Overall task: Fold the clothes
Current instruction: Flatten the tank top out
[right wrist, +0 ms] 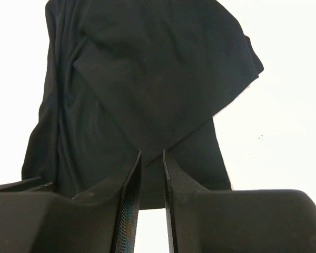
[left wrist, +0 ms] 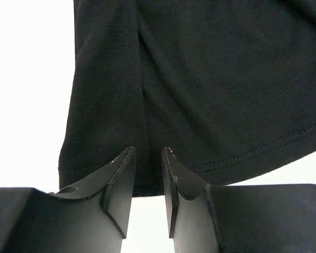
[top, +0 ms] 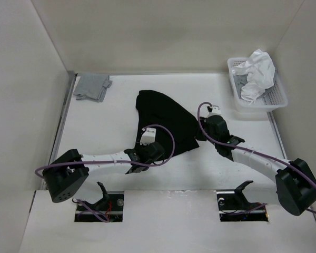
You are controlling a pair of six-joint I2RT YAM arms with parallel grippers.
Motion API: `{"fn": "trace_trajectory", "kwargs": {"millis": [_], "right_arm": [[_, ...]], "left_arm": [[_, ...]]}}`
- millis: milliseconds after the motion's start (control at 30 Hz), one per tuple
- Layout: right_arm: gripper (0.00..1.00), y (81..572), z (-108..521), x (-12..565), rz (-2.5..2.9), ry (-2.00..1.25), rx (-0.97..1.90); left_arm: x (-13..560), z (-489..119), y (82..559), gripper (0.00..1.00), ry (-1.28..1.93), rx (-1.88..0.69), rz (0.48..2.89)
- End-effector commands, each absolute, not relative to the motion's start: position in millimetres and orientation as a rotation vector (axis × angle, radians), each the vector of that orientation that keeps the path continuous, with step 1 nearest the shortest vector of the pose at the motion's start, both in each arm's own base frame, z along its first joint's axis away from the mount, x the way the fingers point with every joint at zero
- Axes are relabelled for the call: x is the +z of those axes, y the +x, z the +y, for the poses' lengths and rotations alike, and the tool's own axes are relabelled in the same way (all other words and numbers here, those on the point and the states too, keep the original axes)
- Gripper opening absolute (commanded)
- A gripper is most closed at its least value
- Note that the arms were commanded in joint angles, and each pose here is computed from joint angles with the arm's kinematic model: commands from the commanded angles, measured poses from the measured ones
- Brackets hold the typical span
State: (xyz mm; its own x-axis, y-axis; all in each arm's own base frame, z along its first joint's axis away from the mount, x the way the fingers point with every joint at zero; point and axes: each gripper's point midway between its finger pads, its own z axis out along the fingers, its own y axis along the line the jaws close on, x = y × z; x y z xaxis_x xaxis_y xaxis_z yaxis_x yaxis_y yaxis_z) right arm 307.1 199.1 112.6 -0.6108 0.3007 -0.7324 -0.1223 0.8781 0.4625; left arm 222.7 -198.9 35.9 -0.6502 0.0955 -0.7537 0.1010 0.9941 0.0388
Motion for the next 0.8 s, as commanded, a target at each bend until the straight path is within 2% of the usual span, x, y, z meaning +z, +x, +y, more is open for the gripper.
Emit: {"fn": "trace_trajectory", "kwargs": {"millis": [0, 233, 467, 600, 767], "right_arm": [[0.27, 315.2, 203.8, 132.1, 2.072, 0.137, 0.649], [0.27, 314.8, 205.6, 132.1, 2.072, 0.132, 0.652], [0.27, 315.7, 204.2, 130.0, 2.074, 0.137, 0.646], [0.38, 316.2, 195.6, 123.9, 2.087, 0.168, 0.612], [0.43, 312.4, 176.0, 97.9, 2.156, 0.254, 0.55]], "left_arm": [[29.7, -196.0, 222.7, 0.25, 0.141, 0.004, 2.289], [21.1, -191.5, 222.3, 0.21, 0.141, 0.041, 2.305], [23.7, -188.3, 221.6, 0.12, 0.122, 0.025, 2.304], [35.8, -186.9, 221.3, 0.1, 0.085, -0.022, 2.279], [38.8, -173.8, 224.2, 0.04, 0.051, -0.015, 2.274]]}}
